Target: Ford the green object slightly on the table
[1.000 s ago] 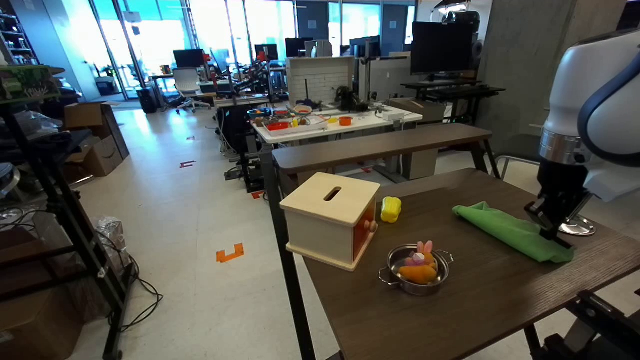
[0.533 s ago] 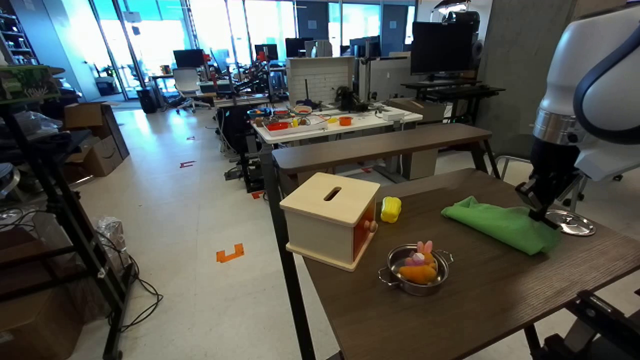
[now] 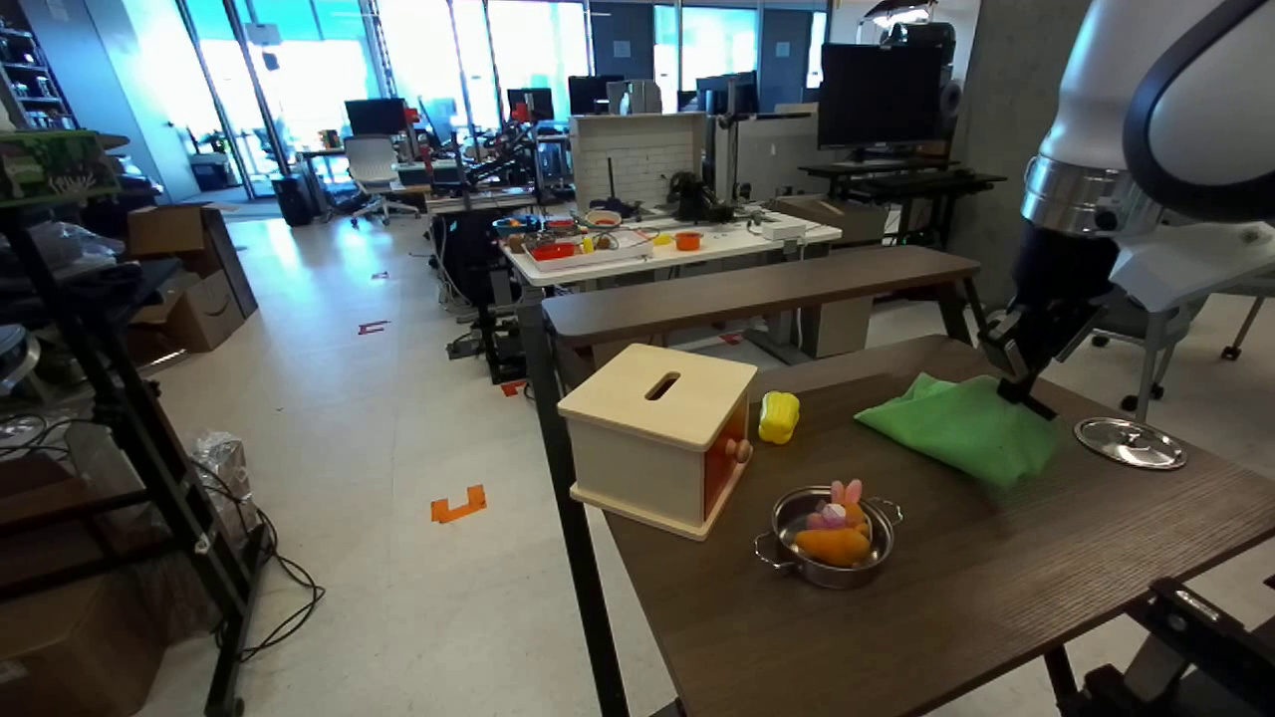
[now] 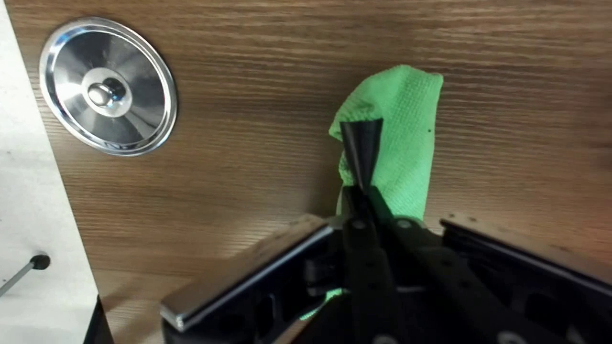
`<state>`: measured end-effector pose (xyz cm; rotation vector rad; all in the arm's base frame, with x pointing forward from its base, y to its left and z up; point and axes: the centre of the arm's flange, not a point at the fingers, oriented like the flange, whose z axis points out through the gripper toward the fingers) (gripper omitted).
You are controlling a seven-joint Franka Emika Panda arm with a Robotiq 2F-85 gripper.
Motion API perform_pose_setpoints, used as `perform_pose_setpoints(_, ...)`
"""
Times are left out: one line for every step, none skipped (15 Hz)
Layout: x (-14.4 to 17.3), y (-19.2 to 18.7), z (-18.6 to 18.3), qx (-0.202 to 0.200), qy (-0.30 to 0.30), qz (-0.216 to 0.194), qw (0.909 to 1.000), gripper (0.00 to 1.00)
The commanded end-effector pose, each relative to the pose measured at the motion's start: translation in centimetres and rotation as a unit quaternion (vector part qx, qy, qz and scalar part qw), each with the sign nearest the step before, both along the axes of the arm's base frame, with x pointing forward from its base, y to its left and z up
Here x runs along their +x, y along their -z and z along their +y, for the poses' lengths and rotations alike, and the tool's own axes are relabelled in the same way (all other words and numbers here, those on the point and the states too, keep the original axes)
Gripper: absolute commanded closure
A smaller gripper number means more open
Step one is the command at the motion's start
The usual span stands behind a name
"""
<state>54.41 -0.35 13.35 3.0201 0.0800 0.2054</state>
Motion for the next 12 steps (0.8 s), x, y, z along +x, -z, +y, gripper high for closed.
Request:
perform_pose_setpoints(0.9, -0.5, 2.3, 0.009, -0.022, 0.008, 0.9997, 0.99)
perform_pose_setpoints(1.3, -0.3, 2.8, 0.009, -0.027, 0.012, 0.9995, 0.99)
perform_pose_setpoints(1.7, 0.0, 3.5, 0.008, -0.030, 0.016, 0.9994, 0.99)
perform_pose_setpoints(2.1, 0.2, 4.1, 0.005, -0.033, 0.022, 0.9992, 0.99)
perform_pose_setpoints(2.7, 0.5, 4.6, 0.001, -0.036, 0.030, 0.9989, 0.99)
perform_pose_setpoints(3.1, 0.6, 5.0, -0.003, -0.038, 0.039, 0.9985, 0.99)
perform_pose_setpoints(3.4, 0.7, 5.3, -0.005, -0.040, 0.046, 0.9981, 0.99)
perform_pose_setpoints(3.7, 0.9, 5.5, -0.008, -0.042, 0.052, 0.9977, 0.99)
perform_pose_setpoints(4.2, 1.0, 5.8, -0.008, -0.043, 0.058, 0.9974, 0.99)
perform_pose_setpoints(4.7, 1.2, 5.9, -0.010, -0.044, 0.064, 0.9969, 0.99)
perform_pose_setpoints(5.2, 1.5, 6.1, -0.009, -0.044, 0.069, 0.9966, 0.99)
perform_pose_setpoints(5.8, 1.7, 6.3, -0.010, -0.043, 0.072, 0.9964, 0.99)
